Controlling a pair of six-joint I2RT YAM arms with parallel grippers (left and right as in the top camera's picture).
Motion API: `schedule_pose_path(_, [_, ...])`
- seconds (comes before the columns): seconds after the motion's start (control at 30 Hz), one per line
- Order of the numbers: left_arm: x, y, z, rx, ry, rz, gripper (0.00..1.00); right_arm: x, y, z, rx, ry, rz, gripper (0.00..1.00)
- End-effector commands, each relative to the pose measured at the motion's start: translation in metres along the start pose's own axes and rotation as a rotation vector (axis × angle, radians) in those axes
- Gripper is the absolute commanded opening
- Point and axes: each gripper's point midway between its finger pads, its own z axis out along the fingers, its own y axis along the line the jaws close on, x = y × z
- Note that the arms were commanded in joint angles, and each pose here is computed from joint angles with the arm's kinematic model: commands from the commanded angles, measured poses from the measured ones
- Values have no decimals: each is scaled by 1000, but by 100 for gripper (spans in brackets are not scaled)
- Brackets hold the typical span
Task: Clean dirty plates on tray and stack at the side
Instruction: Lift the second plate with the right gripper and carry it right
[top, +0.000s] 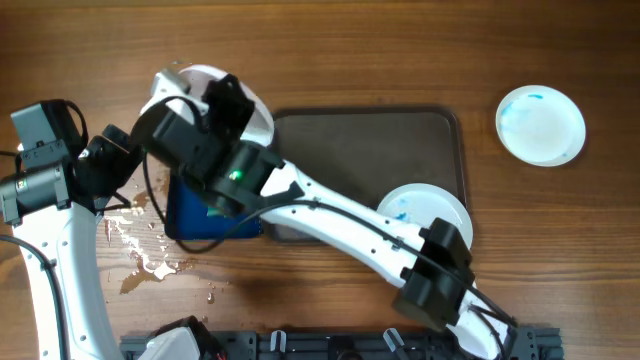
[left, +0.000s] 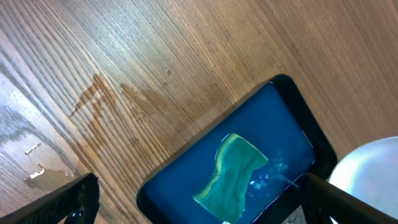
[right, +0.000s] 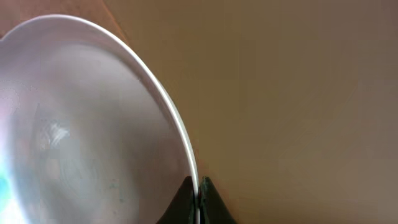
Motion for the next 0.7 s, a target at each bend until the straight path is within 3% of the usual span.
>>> schedule_pose_path(0.0, [0,0,-1,6,8,-20,100,-18,2,-17,28,-40,-220,5])
schedule_pose_path(0.23, [1,-1,-1,10,16,-20,100,-36,10,-37,36,-98,-357,5])
schedule_pose_path(0.3, [2,-1,-1,9,16,-20,100,-36,18,-32,-24,-124,-263,5])
schedule_pose_path(0.33, [2,0,-1,8,18,-20,100,-28,2,-33,60,-60,-234,4])
schedule_pose_path(0.37, [2,0,-1,6,20,-20,100,-37,14,-35,-4,-117,-154,5])
schedule_pose_path(0.4, [2,0,-1,7,18,-20,100,-31,18,-30,-27,-103,-180,4])
schedule_pose_path(0.43, [3,0,-1,5,21,-20,100,-22,2,-29,54,-42,-134,4])
schedule_pose_path(0.53, [4,1,-1,2,25,-19,100,-5,22,-18,-64,-16,11,4])
schedule_pose_path(0.6, [4,1,-1,2,25,-20,100,13,75,-12,-428,16,148,4])
schedule_pose_path(0.67, [4,1,-1,2,25,-19,100,37,92,2,-665,149,416,4])
